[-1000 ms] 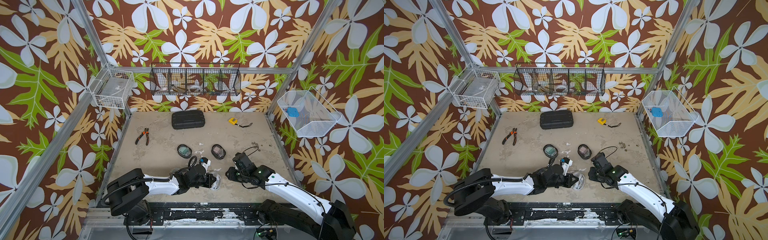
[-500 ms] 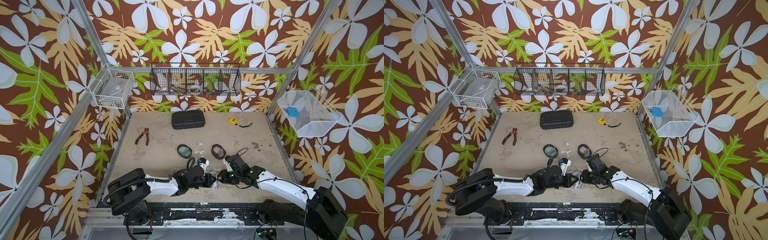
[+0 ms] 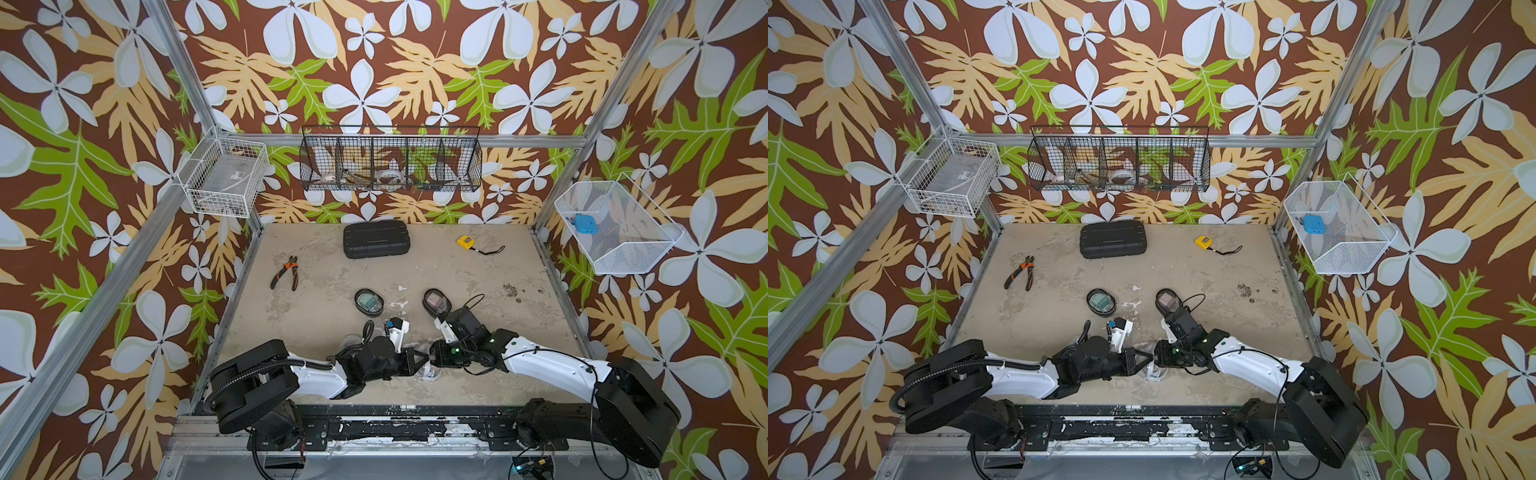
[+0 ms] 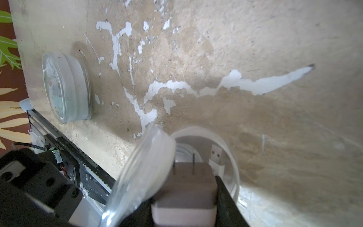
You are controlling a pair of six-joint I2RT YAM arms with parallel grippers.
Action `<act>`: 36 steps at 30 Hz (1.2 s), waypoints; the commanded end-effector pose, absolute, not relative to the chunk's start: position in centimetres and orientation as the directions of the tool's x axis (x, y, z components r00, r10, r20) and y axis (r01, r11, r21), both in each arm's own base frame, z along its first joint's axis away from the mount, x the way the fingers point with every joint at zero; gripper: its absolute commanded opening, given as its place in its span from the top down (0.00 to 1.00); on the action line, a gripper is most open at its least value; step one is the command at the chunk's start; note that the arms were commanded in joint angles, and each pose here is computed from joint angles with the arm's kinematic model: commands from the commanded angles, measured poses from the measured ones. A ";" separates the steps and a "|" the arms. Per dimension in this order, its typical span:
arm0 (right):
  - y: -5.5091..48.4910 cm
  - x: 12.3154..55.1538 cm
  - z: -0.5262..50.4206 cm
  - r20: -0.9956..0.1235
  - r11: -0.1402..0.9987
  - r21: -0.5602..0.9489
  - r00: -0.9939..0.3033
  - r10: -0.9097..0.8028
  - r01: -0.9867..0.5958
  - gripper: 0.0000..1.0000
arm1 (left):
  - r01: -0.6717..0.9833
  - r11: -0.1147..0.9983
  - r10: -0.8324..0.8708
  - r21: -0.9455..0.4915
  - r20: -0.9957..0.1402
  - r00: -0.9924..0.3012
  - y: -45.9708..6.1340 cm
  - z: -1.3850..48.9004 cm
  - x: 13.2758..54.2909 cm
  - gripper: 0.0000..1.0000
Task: Pack away charging kits
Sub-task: Place the plug in the storage bag.
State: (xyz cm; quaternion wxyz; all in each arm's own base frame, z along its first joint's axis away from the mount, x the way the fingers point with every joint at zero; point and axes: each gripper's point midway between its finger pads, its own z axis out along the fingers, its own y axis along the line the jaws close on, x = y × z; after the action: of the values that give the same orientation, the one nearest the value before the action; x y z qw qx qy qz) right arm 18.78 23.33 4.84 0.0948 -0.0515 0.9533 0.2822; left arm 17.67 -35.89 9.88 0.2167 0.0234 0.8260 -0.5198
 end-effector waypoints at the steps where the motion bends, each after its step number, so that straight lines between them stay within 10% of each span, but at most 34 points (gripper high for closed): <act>1: 25.1 19.0 5.9 -0.242 0.798 0.567 -0.967 -0.078 -0.206 0.51 | 0.280 0.407 -0.203 -0.869 -0.386 -0.900 -36.5 11.3 17.9 1.00; 11: 24.5 18.7 6.6 -0.261 0.800 0.565 -0.964 -0.058 -0.201 0.38 | 0.266 0.463 -0.196 -0.845 -0.390 -0.900 -36.0 9.9 18.0 1.00; 23: 23.4 17.6 5.8 -0.251 0.798 0.579 -0.968 -0.021 -0.168 0.62 | 0.267 0.505 -0.177 -0.821 -0.401 -0.899 -35.5 8.1 18.0 1.00; 36: 24.4 17.2 6.1 -0.251 0.747 0.634 -0.967 -0.049 -0.202 0.65 | 0.277 0.509 -0.160 -0.815 -0.406 -0.900 -35.4 7.3 17.7 1.00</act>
State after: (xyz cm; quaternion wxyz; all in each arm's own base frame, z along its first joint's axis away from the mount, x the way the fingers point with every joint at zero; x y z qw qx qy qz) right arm 16.59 23.56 4.87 0.0915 -0.0442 0.9375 0.3328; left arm 17.60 -35.31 7.08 0.2131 0.0305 0.8443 -0.4906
